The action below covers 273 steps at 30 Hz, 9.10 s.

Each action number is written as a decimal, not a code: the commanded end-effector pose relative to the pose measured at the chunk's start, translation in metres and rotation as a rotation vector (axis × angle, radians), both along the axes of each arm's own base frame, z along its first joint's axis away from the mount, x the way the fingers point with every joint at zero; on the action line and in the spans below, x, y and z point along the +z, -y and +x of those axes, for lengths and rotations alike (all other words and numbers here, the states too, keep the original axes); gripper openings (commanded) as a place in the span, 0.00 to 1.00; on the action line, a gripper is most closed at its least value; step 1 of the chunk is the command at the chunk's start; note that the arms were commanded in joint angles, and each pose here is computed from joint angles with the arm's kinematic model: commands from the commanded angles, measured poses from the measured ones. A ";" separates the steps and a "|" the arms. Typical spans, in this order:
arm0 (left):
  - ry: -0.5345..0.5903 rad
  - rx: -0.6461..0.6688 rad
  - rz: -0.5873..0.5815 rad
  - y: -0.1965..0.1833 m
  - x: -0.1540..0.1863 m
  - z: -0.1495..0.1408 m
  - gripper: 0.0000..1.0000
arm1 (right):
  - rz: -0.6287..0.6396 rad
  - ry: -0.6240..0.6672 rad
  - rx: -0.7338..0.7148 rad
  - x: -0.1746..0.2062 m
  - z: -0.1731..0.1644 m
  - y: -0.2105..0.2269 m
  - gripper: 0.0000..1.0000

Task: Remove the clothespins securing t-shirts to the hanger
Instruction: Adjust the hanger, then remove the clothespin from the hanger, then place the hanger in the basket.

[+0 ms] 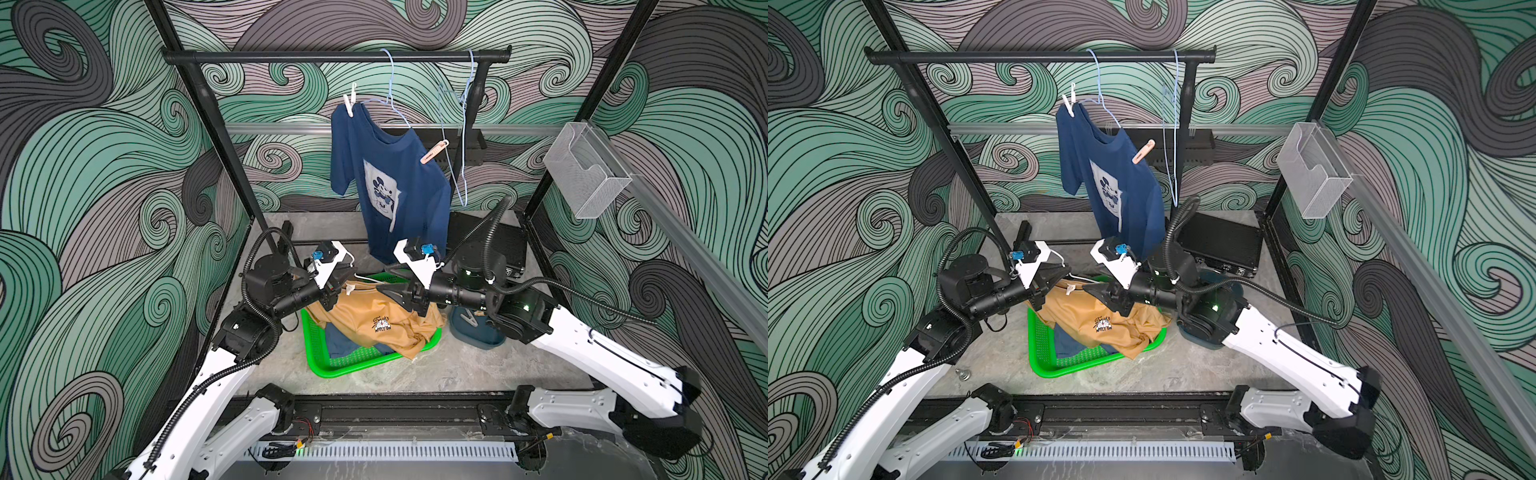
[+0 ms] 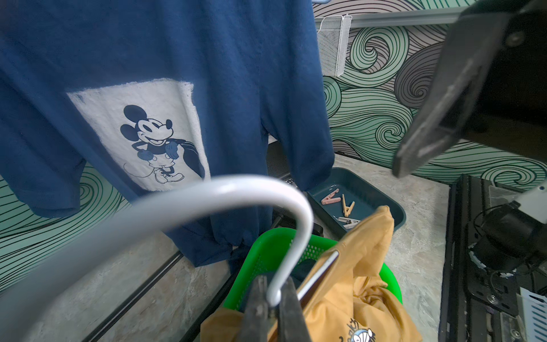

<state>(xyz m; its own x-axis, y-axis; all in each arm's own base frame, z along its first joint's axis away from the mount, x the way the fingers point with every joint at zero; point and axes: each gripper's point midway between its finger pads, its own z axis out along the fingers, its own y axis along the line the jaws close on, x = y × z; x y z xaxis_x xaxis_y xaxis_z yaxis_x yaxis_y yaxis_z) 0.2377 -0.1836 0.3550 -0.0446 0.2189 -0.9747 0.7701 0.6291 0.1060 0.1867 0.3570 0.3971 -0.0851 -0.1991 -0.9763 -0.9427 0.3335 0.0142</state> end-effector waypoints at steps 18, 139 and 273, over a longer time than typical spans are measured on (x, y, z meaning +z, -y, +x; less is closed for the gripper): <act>0.040 -0.019 -0.035 0.000 0.014 -0.008 0.00 | 0.070 -0.020 0.066 0.015 0.024 -0.063 0.31; 0.108 -0.733 -0.298 -0.001 0.019 0.061 0.66 | 0.123 0.314 -0.184 0.052 0.024 0.129 0.00; 0.158 -0.738 -0.279 -0.002 0.082 0.007 0.05 | -0.279 -0.181 0.036 -0.171 0.062 -0.021 0.10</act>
<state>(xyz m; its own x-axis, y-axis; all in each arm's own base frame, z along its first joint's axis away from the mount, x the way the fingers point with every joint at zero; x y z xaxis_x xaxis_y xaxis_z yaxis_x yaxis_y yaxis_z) 0.2651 -0.1846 0.4106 0.2988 0.0032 -0.9543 0.9532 -0.0485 0.2983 0.2477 0.3727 0.2307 -0.2311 -0.4438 -0.8658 -0.9442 0.3169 0.0896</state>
